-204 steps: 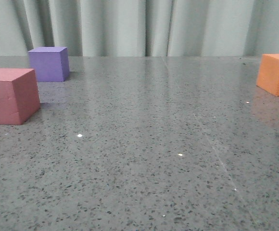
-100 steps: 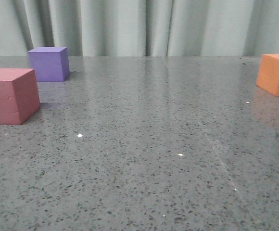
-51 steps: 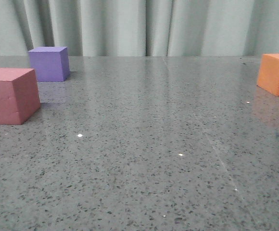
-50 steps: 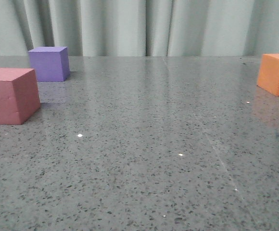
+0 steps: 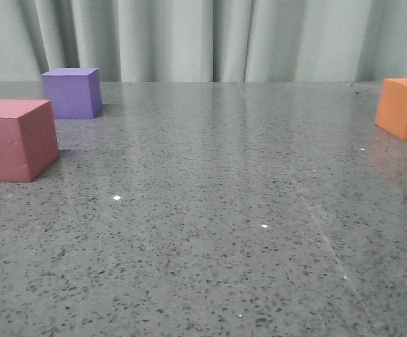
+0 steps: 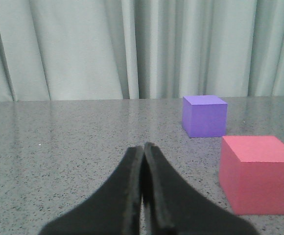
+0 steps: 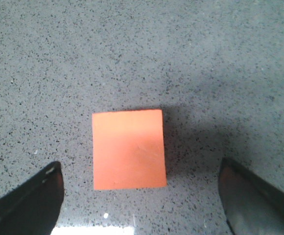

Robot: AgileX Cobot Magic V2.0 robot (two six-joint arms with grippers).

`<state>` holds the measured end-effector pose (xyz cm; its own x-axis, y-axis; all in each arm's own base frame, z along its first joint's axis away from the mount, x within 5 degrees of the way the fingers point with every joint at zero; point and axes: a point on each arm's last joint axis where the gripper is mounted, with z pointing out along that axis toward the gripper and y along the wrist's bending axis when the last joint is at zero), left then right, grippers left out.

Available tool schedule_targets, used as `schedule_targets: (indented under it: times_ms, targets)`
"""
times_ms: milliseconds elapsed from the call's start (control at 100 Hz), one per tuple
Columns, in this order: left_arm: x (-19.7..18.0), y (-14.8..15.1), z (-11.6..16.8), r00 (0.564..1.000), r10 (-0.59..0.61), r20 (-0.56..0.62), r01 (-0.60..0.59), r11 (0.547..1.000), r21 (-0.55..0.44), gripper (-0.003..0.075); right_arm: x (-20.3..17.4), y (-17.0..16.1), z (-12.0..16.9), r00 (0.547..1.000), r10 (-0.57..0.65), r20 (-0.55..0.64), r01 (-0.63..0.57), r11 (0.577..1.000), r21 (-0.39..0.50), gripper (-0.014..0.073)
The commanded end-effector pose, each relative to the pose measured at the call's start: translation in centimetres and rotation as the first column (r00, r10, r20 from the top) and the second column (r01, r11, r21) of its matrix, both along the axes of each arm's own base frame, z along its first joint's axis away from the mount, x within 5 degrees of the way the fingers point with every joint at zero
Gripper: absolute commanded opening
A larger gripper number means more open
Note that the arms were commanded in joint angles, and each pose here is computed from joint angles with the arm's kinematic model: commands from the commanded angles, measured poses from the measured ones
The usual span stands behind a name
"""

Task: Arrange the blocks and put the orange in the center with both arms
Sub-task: 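Lower the right gripper over the orange cube and close on it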

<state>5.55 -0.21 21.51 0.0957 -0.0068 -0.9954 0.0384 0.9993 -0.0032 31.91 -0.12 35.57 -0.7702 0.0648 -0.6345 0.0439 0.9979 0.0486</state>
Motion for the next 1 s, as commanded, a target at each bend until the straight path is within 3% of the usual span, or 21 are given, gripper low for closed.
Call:
schedule_targets:
  times_ms: [0, 990]
  targets:
    - [-0.1, -0.2, -1.0, 0.999, -0.022, 0.048, 0.023, 1.000, -0.005, -0.0019, 0.4, 0.0, 1.8, 0.996, 0.016, 0.082, -0.016, 1.000, -0.008, 0.0633]
    - [-0.1, -0.2, -1.0, 0.999, -0.022, 0.048, 0.023, 1.000, -0.005, -0.0019, 5.7, 1.1, -6.7, 0.988, 0.063, -0.143, -0.065, 0.998, -0.011, 0.0633]
